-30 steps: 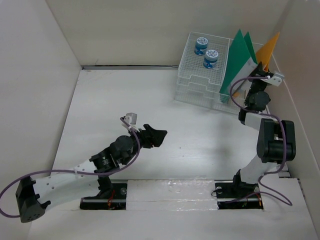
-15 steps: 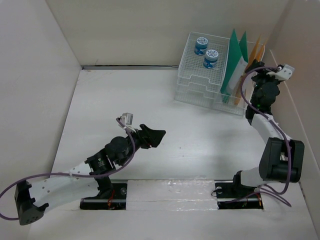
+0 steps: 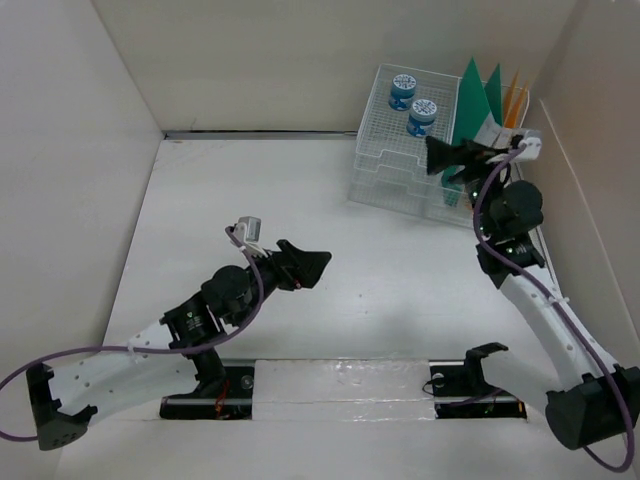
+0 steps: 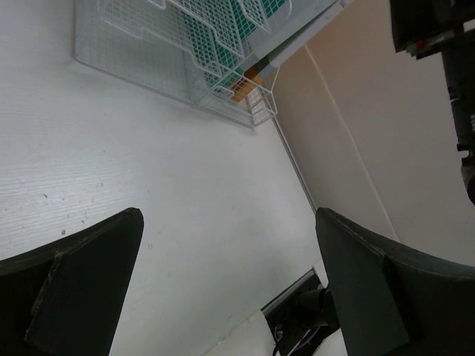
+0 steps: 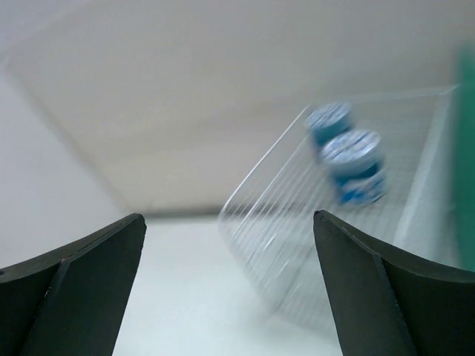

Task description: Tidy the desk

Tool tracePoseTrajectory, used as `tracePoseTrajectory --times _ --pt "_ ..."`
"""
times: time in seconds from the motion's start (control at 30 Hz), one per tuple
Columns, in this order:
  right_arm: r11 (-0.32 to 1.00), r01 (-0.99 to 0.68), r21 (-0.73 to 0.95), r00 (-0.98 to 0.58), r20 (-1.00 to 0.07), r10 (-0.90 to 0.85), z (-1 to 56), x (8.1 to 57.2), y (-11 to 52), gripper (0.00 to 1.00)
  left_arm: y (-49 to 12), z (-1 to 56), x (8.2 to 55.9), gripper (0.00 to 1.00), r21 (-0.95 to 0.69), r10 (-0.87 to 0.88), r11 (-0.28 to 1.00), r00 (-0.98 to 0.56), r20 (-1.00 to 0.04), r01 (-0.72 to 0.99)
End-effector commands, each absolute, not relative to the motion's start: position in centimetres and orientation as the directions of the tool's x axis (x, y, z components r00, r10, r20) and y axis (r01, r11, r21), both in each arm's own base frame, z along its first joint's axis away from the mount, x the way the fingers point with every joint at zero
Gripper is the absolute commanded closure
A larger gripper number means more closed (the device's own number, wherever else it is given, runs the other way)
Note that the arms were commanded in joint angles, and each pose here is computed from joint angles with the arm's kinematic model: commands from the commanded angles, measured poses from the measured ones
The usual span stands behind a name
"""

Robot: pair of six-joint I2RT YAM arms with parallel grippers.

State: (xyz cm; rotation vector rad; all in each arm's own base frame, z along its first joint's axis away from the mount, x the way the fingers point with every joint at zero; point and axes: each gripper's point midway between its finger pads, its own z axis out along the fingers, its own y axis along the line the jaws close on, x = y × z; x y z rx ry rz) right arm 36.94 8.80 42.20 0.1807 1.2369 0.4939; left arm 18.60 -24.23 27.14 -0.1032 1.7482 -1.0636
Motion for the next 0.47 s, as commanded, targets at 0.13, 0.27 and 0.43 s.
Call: tracePoseTrajectory --times 0.13,0.27,0.43 --pt "0.731 -0.577 0.364 -0.147 -0.927 0.346 33.1 29.7 19.8 0.00 -21.5 31.9 18.6 0.01 -0.707 -0.602 0.587 -0.371 -0.707 0.394" --pt "0.693 -0.627 0.355 -0.234 -0.935 0.267 28.9 25.3 21.9 0.00 -19.6 32.0 18.1 0.02 -0.737 -0.640 0.575 -0.365 -0.676 0.356" --pt "0.650 -0.664 0.369 -0.293 -0.928 0.229 24.5 20.5 22.6 0.00 -18.4 30.8 17.8 0.01 -0.752 -0.661 0.568 -0.359 -0.659 0.334"
